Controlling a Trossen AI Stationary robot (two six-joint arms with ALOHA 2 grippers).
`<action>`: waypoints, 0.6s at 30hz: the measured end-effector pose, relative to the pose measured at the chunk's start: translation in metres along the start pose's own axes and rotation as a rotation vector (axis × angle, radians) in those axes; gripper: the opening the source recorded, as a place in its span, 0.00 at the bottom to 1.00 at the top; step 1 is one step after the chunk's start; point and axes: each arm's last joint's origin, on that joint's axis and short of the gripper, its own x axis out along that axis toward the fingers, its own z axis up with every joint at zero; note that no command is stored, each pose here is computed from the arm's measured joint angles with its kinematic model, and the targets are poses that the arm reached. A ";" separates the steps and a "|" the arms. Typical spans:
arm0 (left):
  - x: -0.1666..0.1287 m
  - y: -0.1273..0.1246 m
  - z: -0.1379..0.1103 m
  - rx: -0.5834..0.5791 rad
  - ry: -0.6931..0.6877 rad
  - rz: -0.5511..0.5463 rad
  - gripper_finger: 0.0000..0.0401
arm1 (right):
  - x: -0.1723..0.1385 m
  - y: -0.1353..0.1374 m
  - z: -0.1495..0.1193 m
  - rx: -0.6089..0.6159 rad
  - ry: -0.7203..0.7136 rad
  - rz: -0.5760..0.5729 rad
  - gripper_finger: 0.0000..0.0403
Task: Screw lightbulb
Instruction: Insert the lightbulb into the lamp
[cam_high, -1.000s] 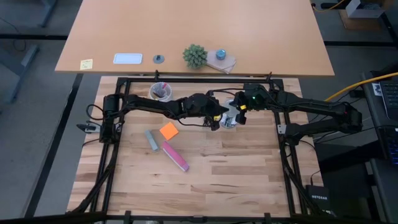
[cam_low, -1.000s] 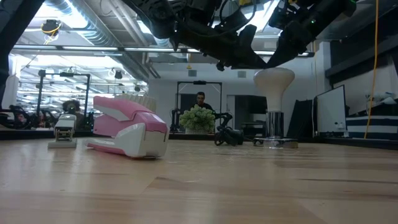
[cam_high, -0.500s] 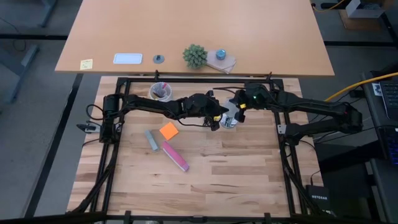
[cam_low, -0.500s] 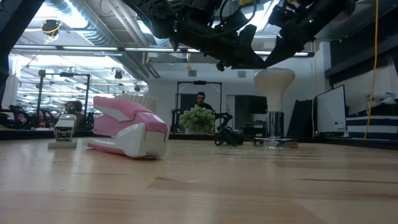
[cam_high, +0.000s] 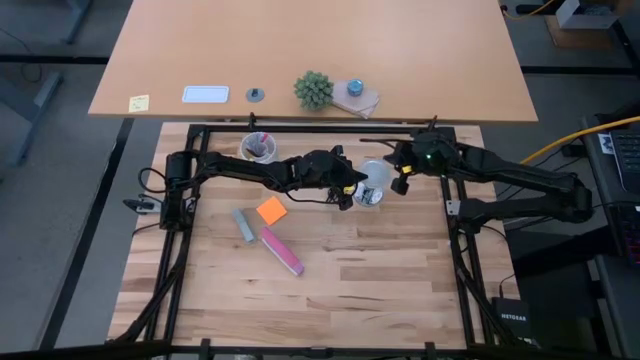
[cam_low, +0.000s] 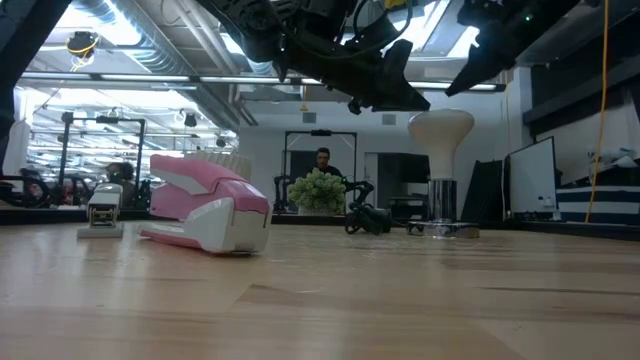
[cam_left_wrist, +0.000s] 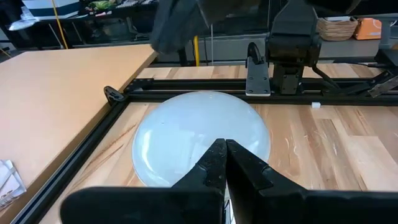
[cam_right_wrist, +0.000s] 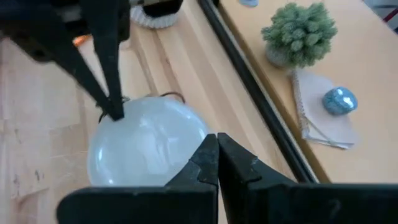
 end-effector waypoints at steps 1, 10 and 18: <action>0.000 0.000 0.000 0.000 0.000 0.000 0.00 | 0.001 0.000 -0.001 -0.002 0.010 0.005 0.01; 0.000 0.000 0.000 0.000 0.000 0.000 0.00 | 0.015 0.007 -0.020 -0.014 0.074 0.032 0.01; 0.000 0.000 0.000 0.000 0.000 0.000 0.00 | 0.015 0.007 -0.020 -0.010 0.073 0.039 0.01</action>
